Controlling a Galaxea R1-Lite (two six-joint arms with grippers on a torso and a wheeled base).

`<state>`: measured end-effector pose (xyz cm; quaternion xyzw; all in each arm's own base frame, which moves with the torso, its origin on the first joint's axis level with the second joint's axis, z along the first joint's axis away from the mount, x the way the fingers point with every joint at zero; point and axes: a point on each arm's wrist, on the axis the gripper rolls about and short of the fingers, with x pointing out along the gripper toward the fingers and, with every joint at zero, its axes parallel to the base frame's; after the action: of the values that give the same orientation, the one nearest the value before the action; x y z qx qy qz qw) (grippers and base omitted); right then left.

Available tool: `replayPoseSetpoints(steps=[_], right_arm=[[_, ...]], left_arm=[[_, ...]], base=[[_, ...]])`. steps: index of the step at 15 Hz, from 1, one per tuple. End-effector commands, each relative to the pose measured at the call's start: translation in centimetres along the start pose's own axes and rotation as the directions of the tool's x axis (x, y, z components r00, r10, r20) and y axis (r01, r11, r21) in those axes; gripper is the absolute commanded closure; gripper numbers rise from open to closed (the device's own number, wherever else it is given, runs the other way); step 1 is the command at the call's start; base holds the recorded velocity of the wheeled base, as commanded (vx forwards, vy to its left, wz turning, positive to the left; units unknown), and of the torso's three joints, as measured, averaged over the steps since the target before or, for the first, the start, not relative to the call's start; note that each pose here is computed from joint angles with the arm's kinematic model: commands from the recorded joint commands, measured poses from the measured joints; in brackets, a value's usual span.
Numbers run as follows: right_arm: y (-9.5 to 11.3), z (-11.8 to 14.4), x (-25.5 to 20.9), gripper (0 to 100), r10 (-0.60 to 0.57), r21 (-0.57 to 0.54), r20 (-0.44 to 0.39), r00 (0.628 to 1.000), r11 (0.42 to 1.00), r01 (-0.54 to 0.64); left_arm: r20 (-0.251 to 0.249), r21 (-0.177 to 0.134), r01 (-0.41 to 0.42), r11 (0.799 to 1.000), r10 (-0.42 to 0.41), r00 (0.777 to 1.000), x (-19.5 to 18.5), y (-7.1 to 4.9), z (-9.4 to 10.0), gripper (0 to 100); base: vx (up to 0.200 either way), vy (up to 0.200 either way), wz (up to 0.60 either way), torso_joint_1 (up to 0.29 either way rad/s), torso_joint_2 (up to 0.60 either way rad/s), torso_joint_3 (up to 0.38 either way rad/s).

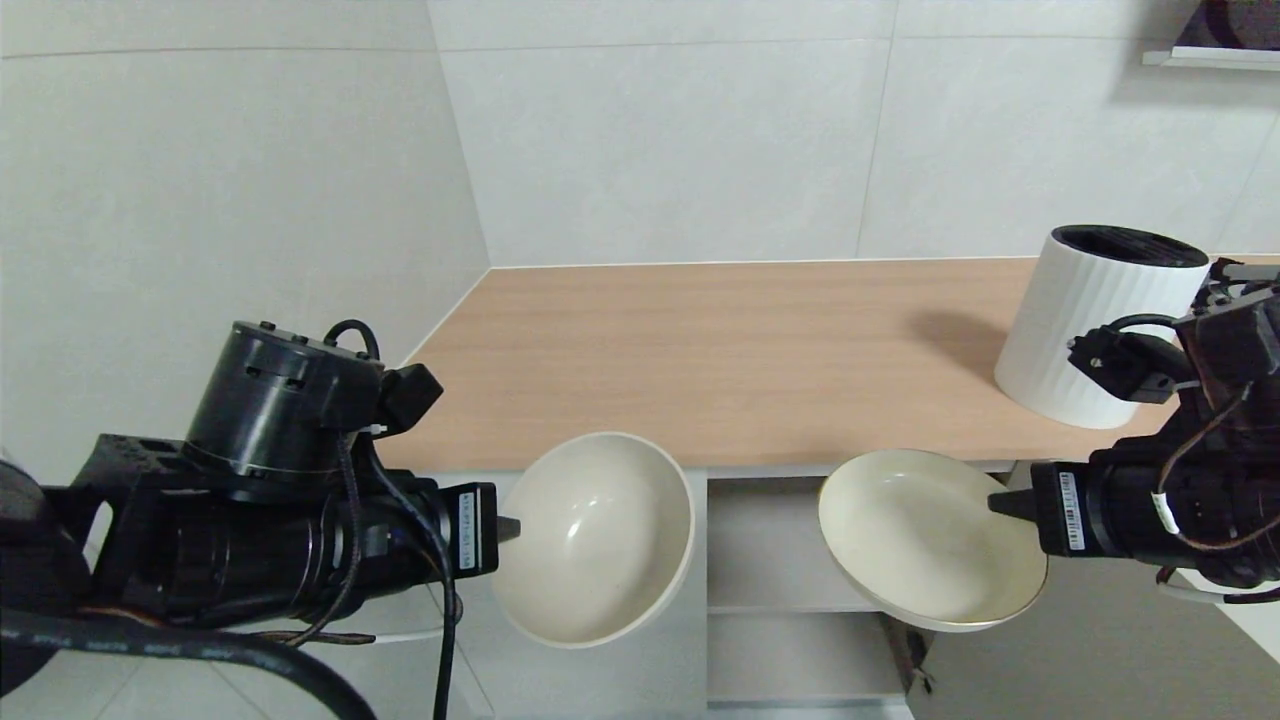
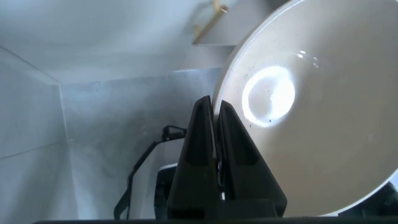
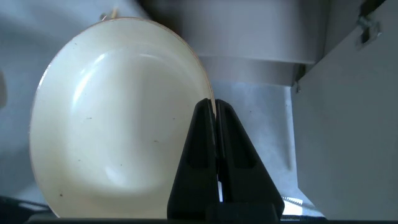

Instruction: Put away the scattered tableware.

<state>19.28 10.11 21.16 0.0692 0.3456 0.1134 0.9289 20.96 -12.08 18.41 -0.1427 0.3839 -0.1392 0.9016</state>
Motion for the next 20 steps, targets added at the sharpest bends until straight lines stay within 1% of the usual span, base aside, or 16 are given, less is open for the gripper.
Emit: replayPoseSetpoints(steps=[1, 3, 6, 9, 14, 20], right_arm=[[0.0, -0.1, 0.5, 100, -0.008, -0.002, -0.015, 1.0, 1.0, 0.008], [0.0, -0.1, 0.7, 100, -0.008, -0.003, -0.021, 1.0, 1.0, 0.008], [0.0, -0.2, 1.0, 100, -0.015, -0.002, -0.031, 0.999, 1.0, 0.015], [0.0, -0.2, 1.1, 100, -0.018, -0.001, -0.034, 0.999, 1.0, 0.017], [0.0, -0.3, 2.0, 100, -0.03, -0.003, -0.059, 0.998, 1.0, 0.03], [0.0, -0.4, 2.2, 100, -0.032, -0.004, -0.066, 0.997, 0.999, 0.032]], left_arm=[[-0.003, 0.0, -0.017, 1.0, 0.017, 1.0, 0.3, 0.1, -0.1, 100], [0.002, 0.004, -0.026, 1.0, 0.026, 1.0, 0.3, 0.1, -0.1, 100], [-0.02, 0.008, -0.04, 0.999, 0.04, 0.999, 1.0, 0.1, -0.4, 100], [-0.011, 0.009, -0.058, 0.998, 0.058, 0.998, 1.0, 0.1, -0.4, 100], [-0.01, 0.009, -0.061, 0.998, 0.061, 0.998, 1.1, 0.1, -0.4, 100], [-0.012, 0.009, -0.062, 0.998, 0.062, 0.998, 1.1, 0.1, -0.4, 100]], base=[[0.0, 0.0, 0.0, 0.0, 0.0, 0.0], [0.0, 0.0, 0.0, 0.0, 0.0, 0.0], [0.0, 0.0, 0.0, 0.0, 0.0, 0.0], [0.0, 0.0, 0.0, 0.0, 0.0, 0.0], [0.0, 0.0, 0.0, 0.0, 0.0, 0.0], [0.0, 0.0, 0.0, -0.171, 0.42, 0.237]])
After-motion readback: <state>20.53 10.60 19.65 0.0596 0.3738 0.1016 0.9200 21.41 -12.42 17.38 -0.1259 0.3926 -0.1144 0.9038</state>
